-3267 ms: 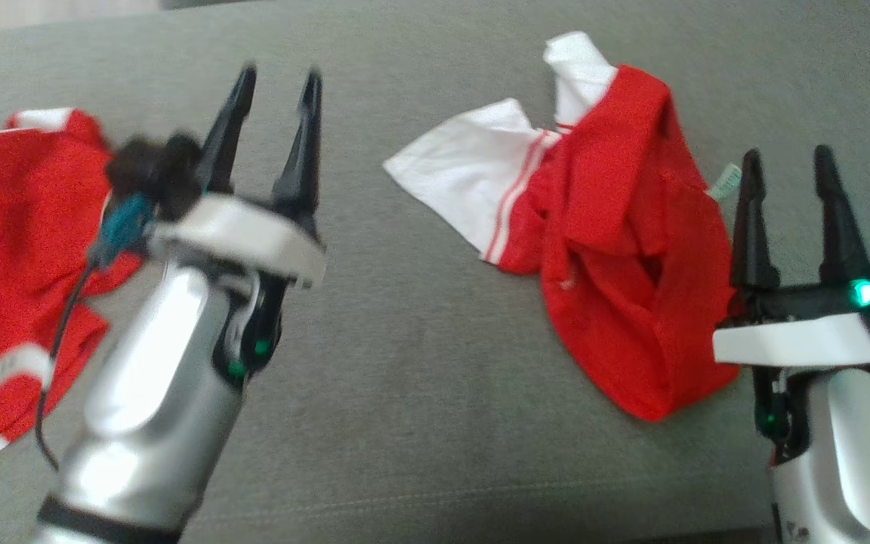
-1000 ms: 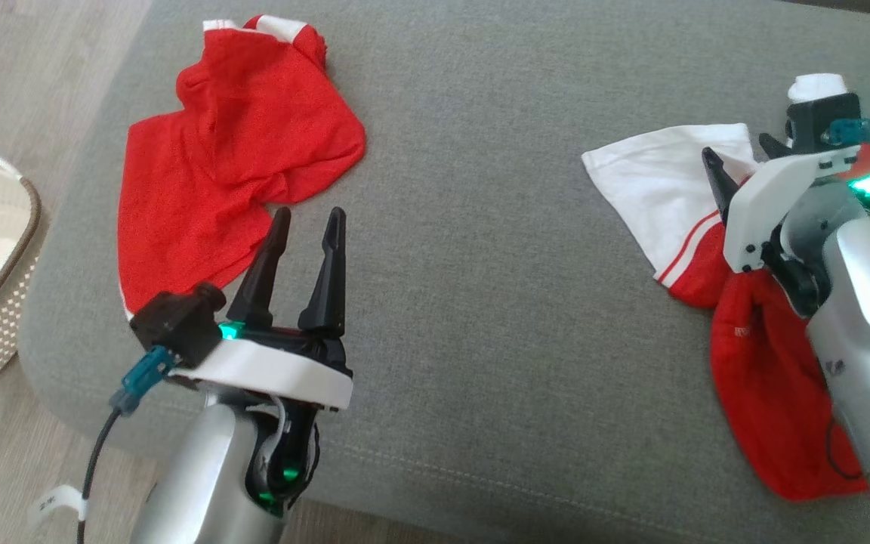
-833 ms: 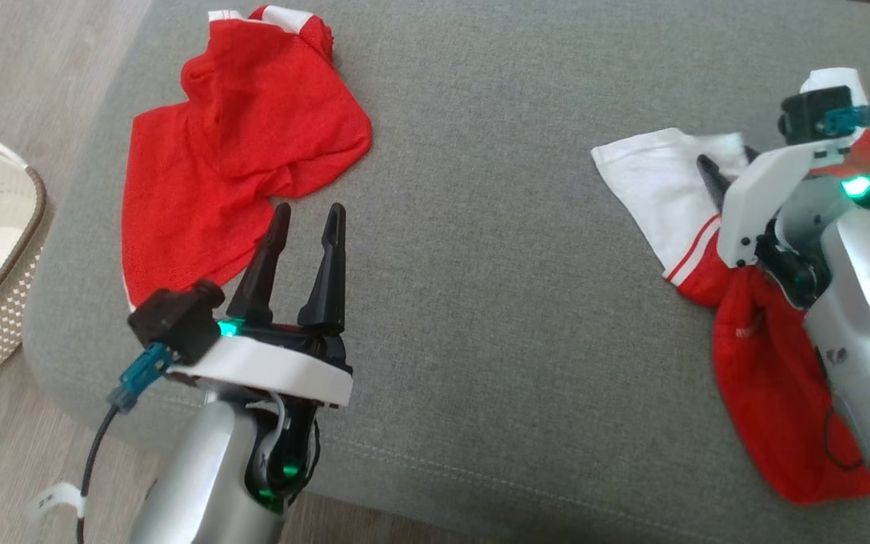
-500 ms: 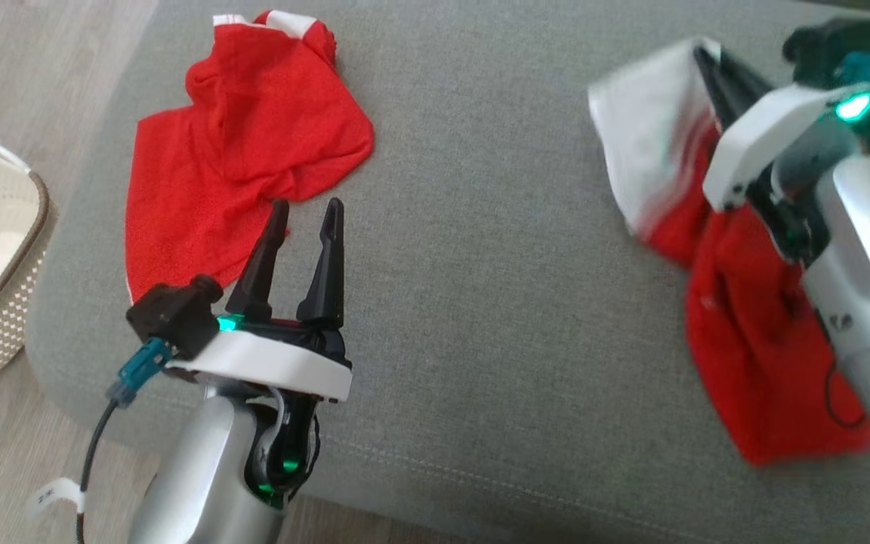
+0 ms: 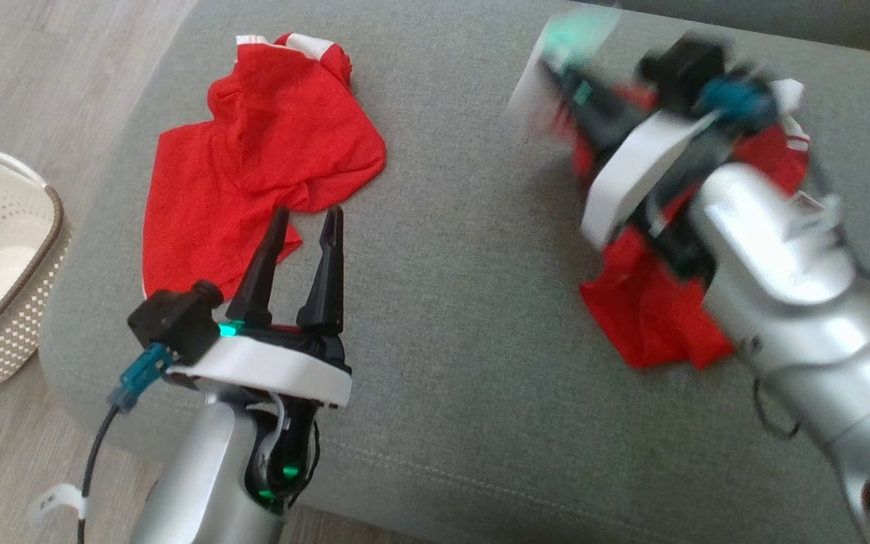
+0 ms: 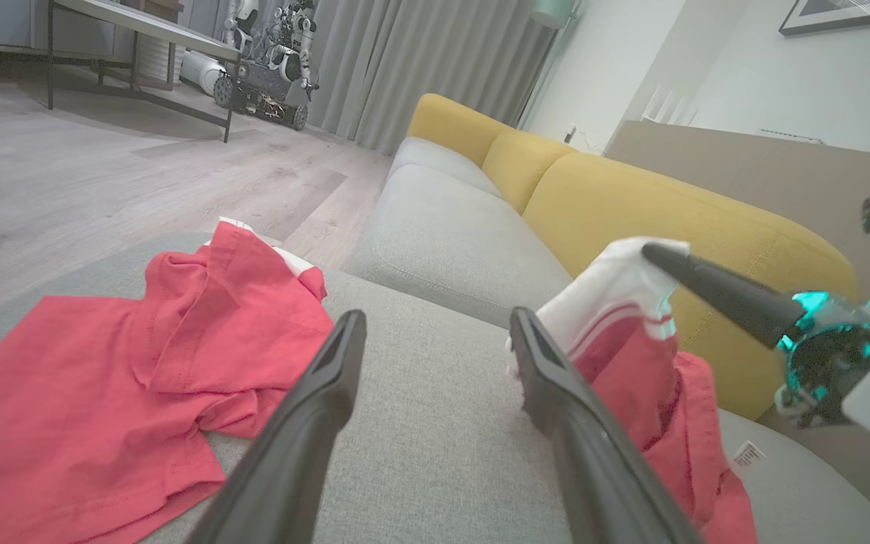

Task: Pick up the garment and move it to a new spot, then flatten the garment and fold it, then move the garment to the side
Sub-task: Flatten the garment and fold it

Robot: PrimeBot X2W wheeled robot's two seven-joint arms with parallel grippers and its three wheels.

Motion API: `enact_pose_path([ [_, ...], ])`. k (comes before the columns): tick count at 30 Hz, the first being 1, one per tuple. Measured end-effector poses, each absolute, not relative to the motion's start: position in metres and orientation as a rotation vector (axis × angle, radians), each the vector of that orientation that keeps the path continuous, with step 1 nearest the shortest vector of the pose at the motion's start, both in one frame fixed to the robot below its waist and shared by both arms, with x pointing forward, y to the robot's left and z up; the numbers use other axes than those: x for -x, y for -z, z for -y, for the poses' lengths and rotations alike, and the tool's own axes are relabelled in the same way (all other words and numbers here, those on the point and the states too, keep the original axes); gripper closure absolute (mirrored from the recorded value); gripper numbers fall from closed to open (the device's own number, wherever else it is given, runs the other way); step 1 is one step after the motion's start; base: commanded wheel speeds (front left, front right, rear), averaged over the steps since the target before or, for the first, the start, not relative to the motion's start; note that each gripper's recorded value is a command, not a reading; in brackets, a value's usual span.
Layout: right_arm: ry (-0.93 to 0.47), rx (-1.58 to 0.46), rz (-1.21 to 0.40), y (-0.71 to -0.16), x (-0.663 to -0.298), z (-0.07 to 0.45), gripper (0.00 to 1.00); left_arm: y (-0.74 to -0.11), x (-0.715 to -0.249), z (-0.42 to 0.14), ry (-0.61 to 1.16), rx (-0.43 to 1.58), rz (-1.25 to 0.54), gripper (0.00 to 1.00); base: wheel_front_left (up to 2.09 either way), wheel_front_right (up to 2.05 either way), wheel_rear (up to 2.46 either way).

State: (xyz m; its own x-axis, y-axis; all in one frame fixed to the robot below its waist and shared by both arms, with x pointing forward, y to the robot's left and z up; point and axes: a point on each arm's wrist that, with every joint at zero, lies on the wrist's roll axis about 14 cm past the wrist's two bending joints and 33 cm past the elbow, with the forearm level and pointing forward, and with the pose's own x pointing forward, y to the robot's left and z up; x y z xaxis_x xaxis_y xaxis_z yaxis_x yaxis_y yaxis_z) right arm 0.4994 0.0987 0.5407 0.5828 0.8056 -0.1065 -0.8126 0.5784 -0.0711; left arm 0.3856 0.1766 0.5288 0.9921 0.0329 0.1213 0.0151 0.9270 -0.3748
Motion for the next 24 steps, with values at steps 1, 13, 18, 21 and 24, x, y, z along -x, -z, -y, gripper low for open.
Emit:
enact_pose_path([
  [1,-0.963,0.114,-0.119,-0.528,-0.492,-0.101,0.00,-0.528,-0.385,-0.177,-0.011,0.386,0.123,0.00,0.00,0.00,0.00],
  [13,-0.840,0.084,-0.160,-0.509,-0.501,-0.038,0.00,-0.529,-0.393,-0.159,0.039,0.401,0.123,0.00,0.00,0.00,0.00],
  [18,-0.668,0.030,-0.108,-0.516,-0.516,0.021,0.00,-0.536,-0.397,-0.144,0.084,0.413,0.136,0.00,0.00,0.00,0.00],
  [21,-0.545,-0.035,-0.101,-0.506,-0.508,0.063,0.00,-0.540,-0.399,-0.134,0.114,0.424,0.144,0.00,0.00,0.00,0.00],
  [24,-0.503,-0.047,-0.089,-0.503,-0.501,0.079,0.00,-0.540,-0.400,-0.130,0.127,0.429,0.142,0.00,0.00,0.00,0.00],
])
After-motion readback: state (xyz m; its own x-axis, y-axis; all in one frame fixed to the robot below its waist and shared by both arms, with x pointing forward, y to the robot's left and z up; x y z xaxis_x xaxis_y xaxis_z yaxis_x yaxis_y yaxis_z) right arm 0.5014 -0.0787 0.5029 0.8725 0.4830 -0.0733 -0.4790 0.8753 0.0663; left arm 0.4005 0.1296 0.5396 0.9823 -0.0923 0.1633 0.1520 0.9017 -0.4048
